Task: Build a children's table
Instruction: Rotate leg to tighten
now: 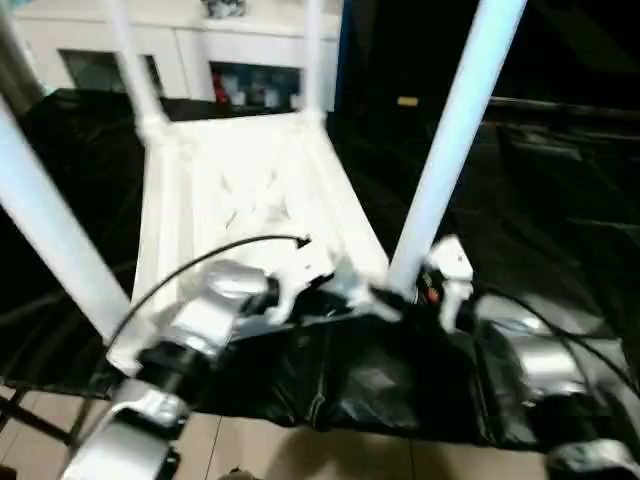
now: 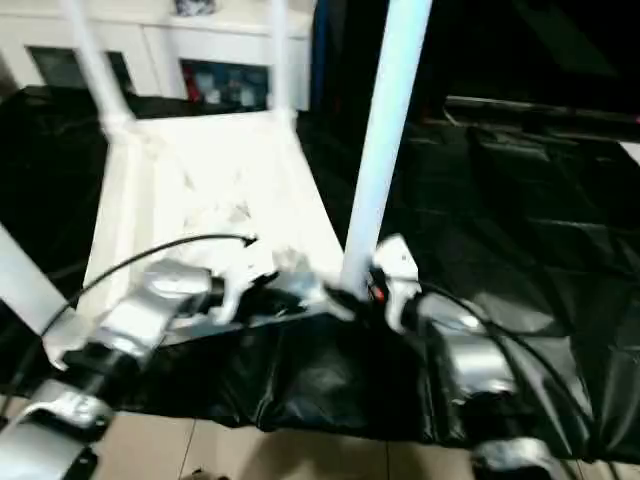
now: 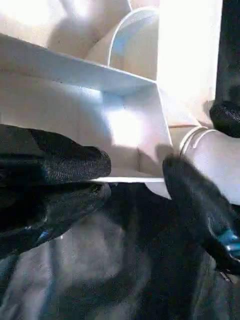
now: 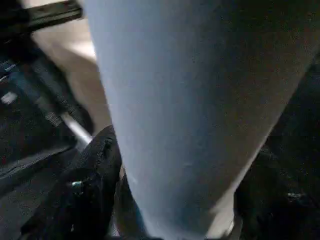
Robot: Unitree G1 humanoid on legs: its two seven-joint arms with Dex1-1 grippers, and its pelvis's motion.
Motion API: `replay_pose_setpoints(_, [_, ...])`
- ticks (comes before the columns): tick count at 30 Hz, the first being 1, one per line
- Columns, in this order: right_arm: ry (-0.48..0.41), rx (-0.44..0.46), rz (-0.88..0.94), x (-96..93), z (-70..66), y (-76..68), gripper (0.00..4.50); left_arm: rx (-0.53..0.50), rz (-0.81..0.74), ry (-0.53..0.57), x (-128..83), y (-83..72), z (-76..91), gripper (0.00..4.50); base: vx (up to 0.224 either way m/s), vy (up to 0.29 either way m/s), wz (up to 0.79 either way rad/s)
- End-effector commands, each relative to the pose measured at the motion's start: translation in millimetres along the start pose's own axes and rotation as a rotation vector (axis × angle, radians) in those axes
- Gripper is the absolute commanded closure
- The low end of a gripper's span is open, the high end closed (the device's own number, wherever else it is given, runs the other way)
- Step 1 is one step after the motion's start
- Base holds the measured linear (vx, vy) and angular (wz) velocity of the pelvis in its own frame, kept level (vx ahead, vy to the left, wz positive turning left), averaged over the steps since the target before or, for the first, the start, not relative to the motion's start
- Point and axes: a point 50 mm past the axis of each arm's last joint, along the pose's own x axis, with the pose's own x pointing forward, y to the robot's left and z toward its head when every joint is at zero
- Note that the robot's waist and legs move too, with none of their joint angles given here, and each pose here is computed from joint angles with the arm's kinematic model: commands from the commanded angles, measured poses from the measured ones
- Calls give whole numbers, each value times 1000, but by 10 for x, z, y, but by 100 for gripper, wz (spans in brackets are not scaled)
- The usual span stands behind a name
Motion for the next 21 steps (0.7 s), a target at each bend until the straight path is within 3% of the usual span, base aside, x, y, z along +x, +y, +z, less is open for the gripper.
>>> replay_pose_setpoints(1, [115,11,291,54,-195,270,127,69,-80,-87,34,-18,216,450,0,0,0])
replay_pose_setpoints(5, [149,-16,354,30,-195,264,127,54,-84,-73,-4,31,183,450,0,0,0])
replay_pose_setpoints(8, [120,-11,379,68,-133,264,127,54,-88,-61,-44,57,157,450,0,0,0])
replay_pose_setpoints(12, [82,-2,417,115,-74,311,161,54,-96,-57,-67,64,152,450,0,0,0])
replay_pose_setpoints(15, [82,8,464,125,-95,358,185,54,-103,-57,-73,78,149,450,0,0,0])
replay_pose_setpoints(21, [75,44,460,122,-134,383,189,55,-101,-58,-72,71,139,450,0,0,0])
